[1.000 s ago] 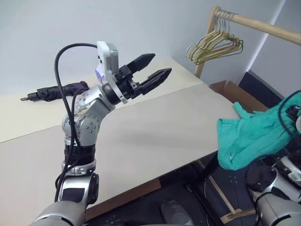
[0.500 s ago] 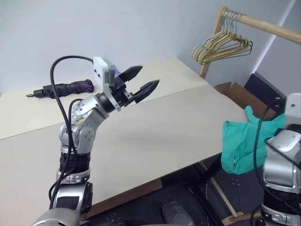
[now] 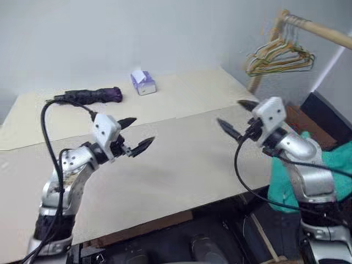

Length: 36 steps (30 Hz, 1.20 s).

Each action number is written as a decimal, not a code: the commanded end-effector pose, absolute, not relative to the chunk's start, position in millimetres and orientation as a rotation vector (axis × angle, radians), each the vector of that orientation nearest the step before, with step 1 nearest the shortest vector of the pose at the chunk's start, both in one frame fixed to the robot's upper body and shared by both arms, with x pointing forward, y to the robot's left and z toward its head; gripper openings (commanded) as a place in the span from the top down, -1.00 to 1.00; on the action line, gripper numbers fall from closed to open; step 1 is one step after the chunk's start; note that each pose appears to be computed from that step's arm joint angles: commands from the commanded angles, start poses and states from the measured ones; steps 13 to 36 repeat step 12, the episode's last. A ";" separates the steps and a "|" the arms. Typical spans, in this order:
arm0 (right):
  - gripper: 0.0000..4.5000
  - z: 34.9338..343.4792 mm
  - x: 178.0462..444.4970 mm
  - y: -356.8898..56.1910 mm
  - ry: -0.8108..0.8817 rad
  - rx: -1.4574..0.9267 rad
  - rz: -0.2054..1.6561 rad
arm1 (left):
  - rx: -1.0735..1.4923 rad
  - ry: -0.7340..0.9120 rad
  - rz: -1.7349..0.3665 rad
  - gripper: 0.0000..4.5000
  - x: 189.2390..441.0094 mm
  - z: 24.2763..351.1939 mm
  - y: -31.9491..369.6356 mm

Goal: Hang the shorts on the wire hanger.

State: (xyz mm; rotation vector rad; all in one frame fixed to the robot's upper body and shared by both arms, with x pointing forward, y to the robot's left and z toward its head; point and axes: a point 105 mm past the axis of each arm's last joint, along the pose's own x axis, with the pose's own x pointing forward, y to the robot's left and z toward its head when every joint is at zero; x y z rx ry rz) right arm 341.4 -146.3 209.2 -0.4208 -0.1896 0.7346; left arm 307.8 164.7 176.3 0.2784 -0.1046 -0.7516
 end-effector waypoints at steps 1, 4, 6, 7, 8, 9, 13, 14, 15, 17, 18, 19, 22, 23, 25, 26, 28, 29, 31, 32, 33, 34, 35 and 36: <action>-0.98 213.2 337.9 -125.4 -0.152 -0.375 0.987 | 0.344 -0.158 -0.720 -1.00 290.8 191.9 171.3; -0.98 215.2 342.5 -114.8 -0.148 -0.391 1.057 | 0.361 -0.142 -0.694 -1.00 280.6 189.5 177.2; -0.98 215.9 345.0 -110.8 -0.149 -0.396 1.079 | 0.362 -0.141 -0.676 -1.00 277.1 190.4 179.9; -0.98 215.9 346.1 -109.8 -0.150 -0.397 1.084 | 0.363 -0.142 -0.666 -1.00 276.0 191.1 180.6; -0.98 215.8 347.0 -109.0 -0.150 -0.398 1.087 | 0.364 -0.143 -0.661 -1.00 275.6 191.7 181.3; -0.98 215.1 347.3 -108.5 -0.149 -0.399 1.090 | 0.360 -0.143 -0.660 -1.00 275.1 192.5 181.3; -0.98 213.2 346.9 -107.9 -0.148 -0.402 1.094 | 0.354 -0.161 -0.666 -1.00 274.6 195.5 180.6; -0.98 213.2 346.9 -107.9 -0.148 -0.402 1.094 | 0.354 -0.161 -0.666 -1.00 274.6 195.5 180.6; -0.98 213.2 346.9 -107.9 -0.148 -0.402 1.094 | 0.354 -0.161 -0.666 -1.00 274.6 195.5 180.6; -0.98 213.2 346.9 -107.9 -0.148 -0.402 1.094 | 0.354 -0.161 -0.666 -1.00 274.6 195.5 180.6; -0.98 213.2 346.9 -107.9 -0.148 -0.402 1.094 | 0.354 -0.161 -0.666 -1.00 274.6 195.5 180.6; -0.98 213.2 346.9 -107.9 -0.148 -0.402 1.094 | 0.354 -0.161 -0.666 -1.00 274.6 195.5 180.6; -0.98 213.2 346.9 -107.9 -0.148 -0.402 1.094 | 0.354 -0.161 -0.666 -1.00 274.6 195.5 180.6; -0.98 213.2 346.9 -107.9 -0.148 -0.402 1.094 | 0.354 -0.161 -0.666 -1.00 274.6 195.5 180.6; -0.98 213.2 346.9 -107.9 -0.148 -0.402 1.094 | 0.354 -0.161 -0.666 -1.00 274.6 195.5 180.6; -0.98 213.2 346.9 -107.9 -0.148 -0.402 1.094 | 0.354 -0.161 -0.666 -1.00 274.6 195.5 180.6; -0.98 213.2 346.9 -107.9 -0.148 -0.402 1.094 | 0.354 -0.161 -0.666 -1.00 274.6 195.5 180.6; -0.98 213.2 346.9 -107.9 -0.148 -0.402 1.094 | 0.354 -0.161 -0.666 -1.00 274.6 195.5 180.6; -0.98 213.2 346.9 -107.9 -0.148 -0.402 1.094 | 0.354 -0.161 -0.666 -1.00 274.6 195.5 180.6; -0.98 213.2 346.9 -107.9 -0.148 -0.402 1.094 | 0.354 -0.161 -0.666 -1.00 274.6 195.5 180.6; -0.98 213.2 346.9 -107.9 -0.148 -0.402 1.094 | 0.354 -0.161 -0.666 -1.00 274.6 195.5 180.6; -0.98 213.2 346.9 -107.9 -0.148 -0.402 1.094 | 0.354 -0.161 -0.666 -1.00 274.6 195.5 180.6; -0.98 213.2 346.9 -107.9 -0.148 -0.402 1.094 | 0.354 -0.161 -0.666 -1.00 274.6 195.5 180.6; -0.98 213.2 346.9 -107.9 -0.148 -0.402 1.094 | 0.354 -0.161 -0.666 -1.00 274.6 195.5 180.6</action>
